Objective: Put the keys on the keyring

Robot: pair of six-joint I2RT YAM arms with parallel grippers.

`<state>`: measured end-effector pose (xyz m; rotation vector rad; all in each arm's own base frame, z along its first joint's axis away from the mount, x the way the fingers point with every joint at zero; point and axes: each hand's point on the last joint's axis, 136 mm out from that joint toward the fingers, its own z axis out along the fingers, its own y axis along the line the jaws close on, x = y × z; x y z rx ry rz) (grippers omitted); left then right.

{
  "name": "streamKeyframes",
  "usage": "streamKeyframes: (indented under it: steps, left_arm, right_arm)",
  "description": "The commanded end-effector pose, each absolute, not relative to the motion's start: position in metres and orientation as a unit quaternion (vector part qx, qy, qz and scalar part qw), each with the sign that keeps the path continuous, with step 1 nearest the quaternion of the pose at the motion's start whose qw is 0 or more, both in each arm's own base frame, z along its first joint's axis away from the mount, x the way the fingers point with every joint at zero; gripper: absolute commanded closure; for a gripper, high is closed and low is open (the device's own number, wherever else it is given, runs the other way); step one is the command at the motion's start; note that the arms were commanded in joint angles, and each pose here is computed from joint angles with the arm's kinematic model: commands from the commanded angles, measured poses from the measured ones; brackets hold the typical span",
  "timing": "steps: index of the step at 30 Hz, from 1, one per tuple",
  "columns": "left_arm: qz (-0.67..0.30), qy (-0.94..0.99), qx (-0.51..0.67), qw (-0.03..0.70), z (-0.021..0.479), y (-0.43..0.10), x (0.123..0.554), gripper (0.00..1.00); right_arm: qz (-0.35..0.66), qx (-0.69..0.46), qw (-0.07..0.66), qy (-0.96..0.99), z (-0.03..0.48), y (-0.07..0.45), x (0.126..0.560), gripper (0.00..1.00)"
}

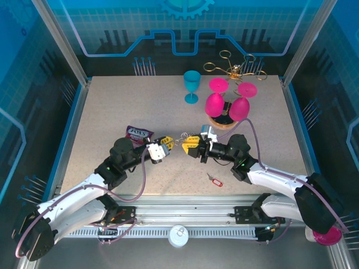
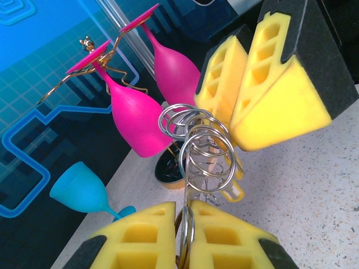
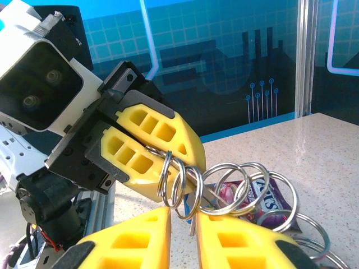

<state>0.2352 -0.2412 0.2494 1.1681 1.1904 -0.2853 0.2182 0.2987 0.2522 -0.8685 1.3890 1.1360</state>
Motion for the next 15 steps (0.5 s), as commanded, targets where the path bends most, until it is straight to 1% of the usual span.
streamKeyframes:
  steps: [1,10,15]
  left_arm:
    - [-0.151,0.481,0.535,0.678,0.2642,-0.2490,0.2180,1.00]
    - [-0.158,0.480,0.543,0.670,0.2609,-0.2511,0.2156,1.00]
    - [-0.159,0.482,0.547,0.665,0.2583,-0.2521,0.2157,1.00]
  right_arm:
    - [0.482,-0.347,0.553,0.584,0.2570,0.2924,0.2262,0.80]
    - [0.494,-0.349,0.548,0.578,0.2602,0.2965,0.2263,0.86]
    - [0.504,-0.348,0.543,0.574,0.2624,0.2989,0.2257,0.85]
